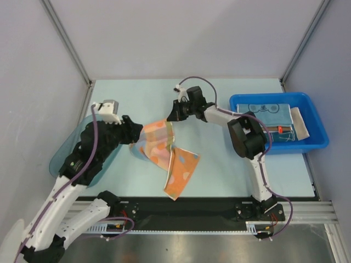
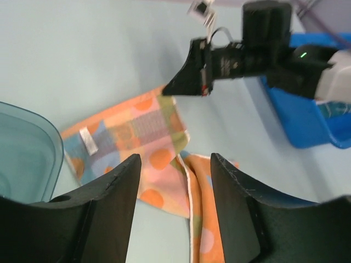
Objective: Fold and stack the towels
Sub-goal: Flatten out the crumpled towel
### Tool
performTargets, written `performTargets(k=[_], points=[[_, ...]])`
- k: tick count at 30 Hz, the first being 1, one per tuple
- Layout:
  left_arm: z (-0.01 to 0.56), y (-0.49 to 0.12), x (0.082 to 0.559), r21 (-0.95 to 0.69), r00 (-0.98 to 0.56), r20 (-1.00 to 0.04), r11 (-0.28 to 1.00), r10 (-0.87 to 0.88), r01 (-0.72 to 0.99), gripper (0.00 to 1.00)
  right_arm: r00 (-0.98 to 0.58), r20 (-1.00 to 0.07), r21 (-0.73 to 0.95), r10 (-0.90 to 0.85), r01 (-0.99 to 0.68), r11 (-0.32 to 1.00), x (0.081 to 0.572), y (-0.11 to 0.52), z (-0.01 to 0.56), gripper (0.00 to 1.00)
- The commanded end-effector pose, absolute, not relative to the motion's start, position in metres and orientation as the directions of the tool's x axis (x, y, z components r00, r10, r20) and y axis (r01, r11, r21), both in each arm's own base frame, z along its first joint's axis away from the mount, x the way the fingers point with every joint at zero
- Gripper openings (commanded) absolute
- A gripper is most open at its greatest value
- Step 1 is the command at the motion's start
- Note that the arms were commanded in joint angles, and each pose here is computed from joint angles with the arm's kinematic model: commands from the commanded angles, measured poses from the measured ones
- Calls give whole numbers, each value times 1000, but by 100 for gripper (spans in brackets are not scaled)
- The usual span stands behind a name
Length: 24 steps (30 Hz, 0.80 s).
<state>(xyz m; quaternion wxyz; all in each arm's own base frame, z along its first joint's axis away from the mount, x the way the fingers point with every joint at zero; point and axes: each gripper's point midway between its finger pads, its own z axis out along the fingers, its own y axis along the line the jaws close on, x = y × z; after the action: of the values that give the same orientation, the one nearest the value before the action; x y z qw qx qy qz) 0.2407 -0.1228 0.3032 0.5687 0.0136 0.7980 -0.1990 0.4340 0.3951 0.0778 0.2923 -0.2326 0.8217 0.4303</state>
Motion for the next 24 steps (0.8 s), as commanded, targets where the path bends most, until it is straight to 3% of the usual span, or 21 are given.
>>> performTargets(k=[1, 6, 13, 21, 24], points=[[309, -142, 252, -284, -387, -910, 905, -150, 316, 60, -755, -639, 538, -145, -574, 617, 434, 351, 85, 0], [274, -141, 292, -195, -479, -877, 944, -46, 267, 61, -789, -591, 520, -168, -532, 668, 434, 309, 72, 0], [234, -136, 368, -173, -659, -752, 954, 33, 246, 60, -811, -559, 490, -172, -490, 721, 437, 271, 62, 0], [124, -154, 438, -150, -848, -499, 946, 177, 286, 50, -788, -591, 495, -172, -523, 694, 438, 264, 70, 0], [102, -154, 451, -147, -865, -460, 943, 203, 299, 50, -787, -597, 497, -157, -516, 697, 440, 259, 73, 0]])
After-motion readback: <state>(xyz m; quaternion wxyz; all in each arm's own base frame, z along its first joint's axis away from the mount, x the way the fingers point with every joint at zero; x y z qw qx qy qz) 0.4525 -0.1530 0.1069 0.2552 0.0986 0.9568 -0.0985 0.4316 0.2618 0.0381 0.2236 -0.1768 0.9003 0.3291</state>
